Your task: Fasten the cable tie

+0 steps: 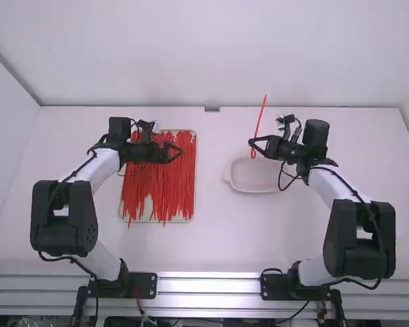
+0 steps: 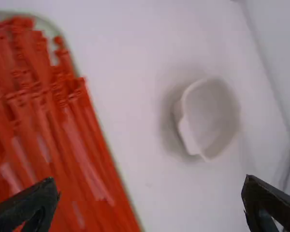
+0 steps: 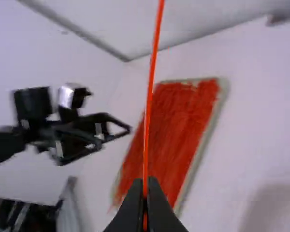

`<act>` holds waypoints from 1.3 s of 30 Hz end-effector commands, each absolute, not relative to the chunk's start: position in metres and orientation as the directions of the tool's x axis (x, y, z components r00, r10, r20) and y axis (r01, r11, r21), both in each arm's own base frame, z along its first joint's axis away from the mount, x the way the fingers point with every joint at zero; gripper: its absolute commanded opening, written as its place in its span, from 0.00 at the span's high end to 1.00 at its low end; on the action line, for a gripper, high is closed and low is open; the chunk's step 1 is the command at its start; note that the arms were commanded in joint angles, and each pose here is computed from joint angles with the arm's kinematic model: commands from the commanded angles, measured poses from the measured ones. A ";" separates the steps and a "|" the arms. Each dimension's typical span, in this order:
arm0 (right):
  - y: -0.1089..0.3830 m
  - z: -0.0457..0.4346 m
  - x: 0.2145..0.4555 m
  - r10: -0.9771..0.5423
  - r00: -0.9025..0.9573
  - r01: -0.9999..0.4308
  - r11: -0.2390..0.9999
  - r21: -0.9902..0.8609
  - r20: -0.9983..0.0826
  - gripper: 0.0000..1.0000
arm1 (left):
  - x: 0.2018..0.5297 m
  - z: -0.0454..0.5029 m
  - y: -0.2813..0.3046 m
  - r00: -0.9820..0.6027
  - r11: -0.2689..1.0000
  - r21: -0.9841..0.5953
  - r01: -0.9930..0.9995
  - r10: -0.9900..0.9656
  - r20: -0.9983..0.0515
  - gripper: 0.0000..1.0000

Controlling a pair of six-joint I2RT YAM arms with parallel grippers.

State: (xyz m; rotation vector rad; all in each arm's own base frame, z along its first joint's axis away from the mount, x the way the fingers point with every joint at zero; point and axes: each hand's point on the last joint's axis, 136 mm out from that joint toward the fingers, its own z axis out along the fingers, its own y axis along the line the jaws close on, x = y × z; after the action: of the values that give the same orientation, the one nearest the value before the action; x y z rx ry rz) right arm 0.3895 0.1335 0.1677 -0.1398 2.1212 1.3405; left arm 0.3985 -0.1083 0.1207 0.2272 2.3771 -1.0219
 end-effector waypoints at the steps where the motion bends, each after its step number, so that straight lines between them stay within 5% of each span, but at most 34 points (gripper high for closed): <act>1: 0.114 0.152 0.404 0.196 -0.734 -0.396 0.654 0.645 -0.650 1.00 | 0.416 0.125 -0.088 -0.826 0.806 -0.496 0.321 -0.017 -0.563 0.01; 6: 0.103 0.122 0.404 0.180 -0.768 -0.275 0.774 0.570 -0.614 1.00 | 0.406 0.132 -0.082 -0.862 0.833 -0.465 0.300 0.028 -0.506 0.01; 11: 0.101 0.100 0.403 0.149 -0.782 -0.184 0.872 0.453 -0.605 1.00 | 0.381 0.152 -0.113 -0.821 0.668 -0.562 0.487 0.130 -0.556 0.01; 32: 0.104 0.071 0.386 0.064 -0.812 -0.055 0.981 0.184 -0.581 1.00 | 0.377 0.157 -0.119 -0.816 0.628 -0.590 0.507 0.129 -0.563 0.01; 36: 0.106 0.071 0.386 0.051 -0.808 -0.058 0.985 0.165 -0.587 0.76 | 0.377 0.157 -0.119 -0.814 0.629 -0.588 0.509 0.129 -0.566 0.01; 38: 0.108 0.071 0.386 0.048 -0.808 -0.062 0.984 0.165 -0.587 0.42 | 0.378 0.157 -0.119 -0.812 0.629 -0.587 0.511 0.129 -0.569 0.01; 39: 0.107 0.071 0.386 0.049 -0.808 -0.059 0.985 0.165 -0.587 0.02 | 0.378 0.157 -0.119 -0.811 0.628 -0.586 0.512 0.129 -0.570 0.01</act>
State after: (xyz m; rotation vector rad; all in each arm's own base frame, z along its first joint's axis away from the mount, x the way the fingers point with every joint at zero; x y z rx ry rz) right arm 0.3842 0.1106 0.0639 -0.0211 2.5230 0.2557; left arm 0.3790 -0.1142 0.1521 0.4658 2.4017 -1.0422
